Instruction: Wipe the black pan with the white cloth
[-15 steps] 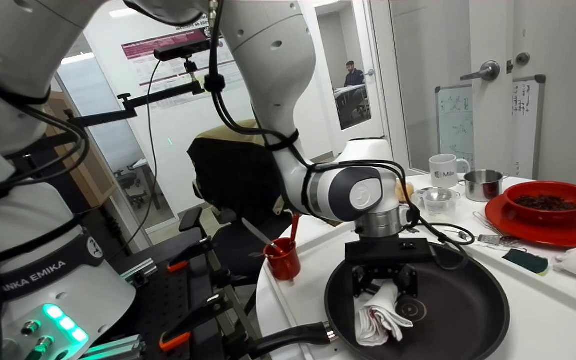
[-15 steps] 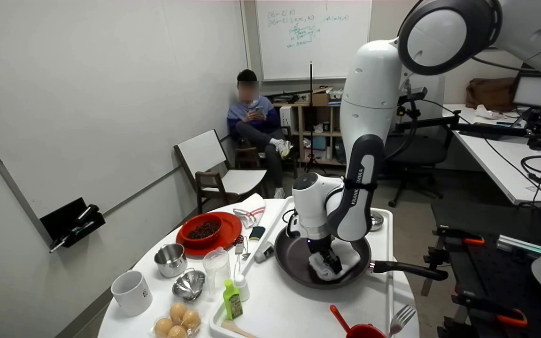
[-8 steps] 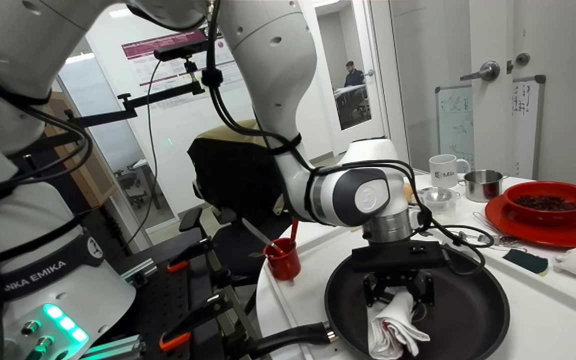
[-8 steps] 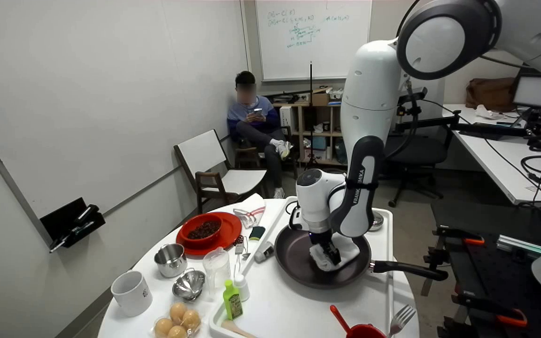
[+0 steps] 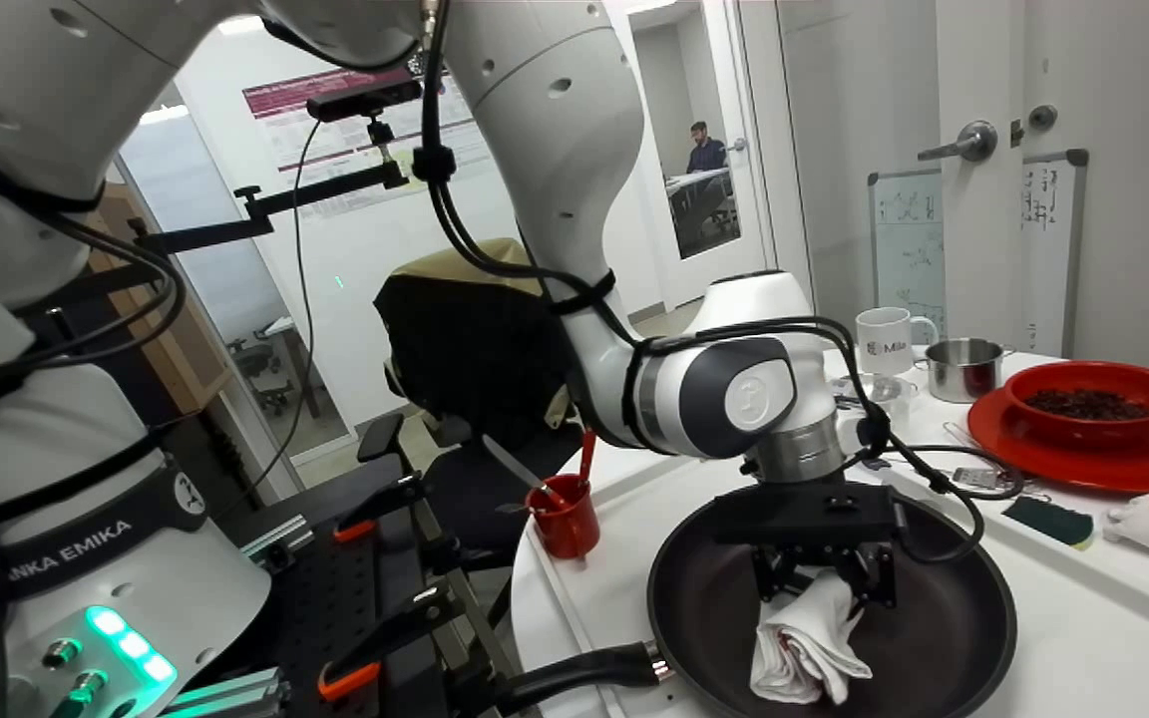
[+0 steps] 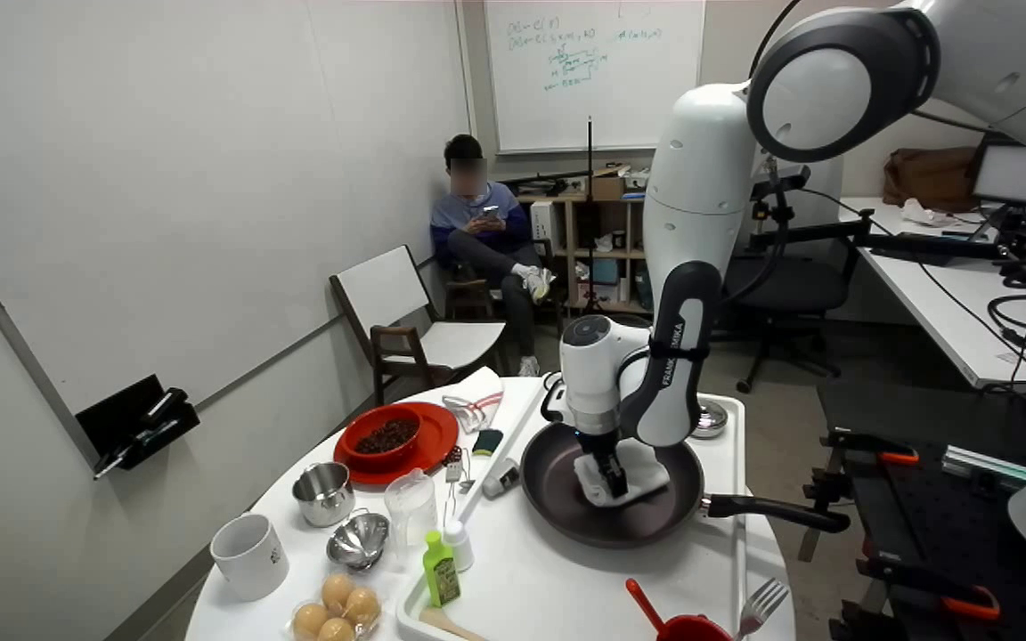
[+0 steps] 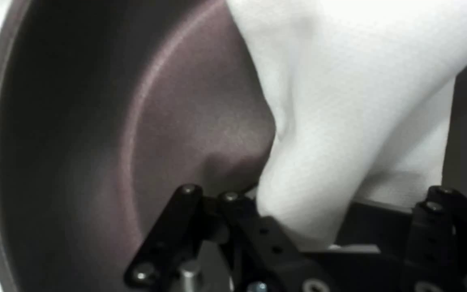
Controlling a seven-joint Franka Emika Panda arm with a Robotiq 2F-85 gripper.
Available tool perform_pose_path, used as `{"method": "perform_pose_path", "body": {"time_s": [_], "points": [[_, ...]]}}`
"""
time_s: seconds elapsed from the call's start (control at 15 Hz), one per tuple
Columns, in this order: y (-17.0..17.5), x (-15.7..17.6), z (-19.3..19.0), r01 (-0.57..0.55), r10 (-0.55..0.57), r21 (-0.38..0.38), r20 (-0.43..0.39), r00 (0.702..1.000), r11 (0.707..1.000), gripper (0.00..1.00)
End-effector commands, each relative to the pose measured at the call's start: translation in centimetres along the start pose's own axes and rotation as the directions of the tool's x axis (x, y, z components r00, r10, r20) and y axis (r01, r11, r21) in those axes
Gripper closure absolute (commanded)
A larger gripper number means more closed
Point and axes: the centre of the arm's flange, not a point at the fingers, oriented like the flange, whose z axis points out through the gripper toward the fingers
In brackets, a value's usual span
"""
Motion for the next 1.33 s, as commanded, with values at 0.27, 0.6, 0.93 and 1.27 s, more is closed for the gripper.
{"method": "perform_pose_path", "body": {"time_s": [0.27,0.6,0.93,1.27], "points": [[-3.2,5.6,-4.7,-0.132,0.148,0.123,-0.133,0.980,0.984,0.95],[-3.8,6.7,-9.1,-0.119,0.140,0.102,-0.236,0.962,0.988,0.95],[-5.6,8.0,-12.1,-0.067,0.099,0.112,-0.307,0.947,0.991,0.95],[-9.5,10.5,-14.4,-0.002,0.060,0.162,-0.357,0.932,0.987,0.95]]}}
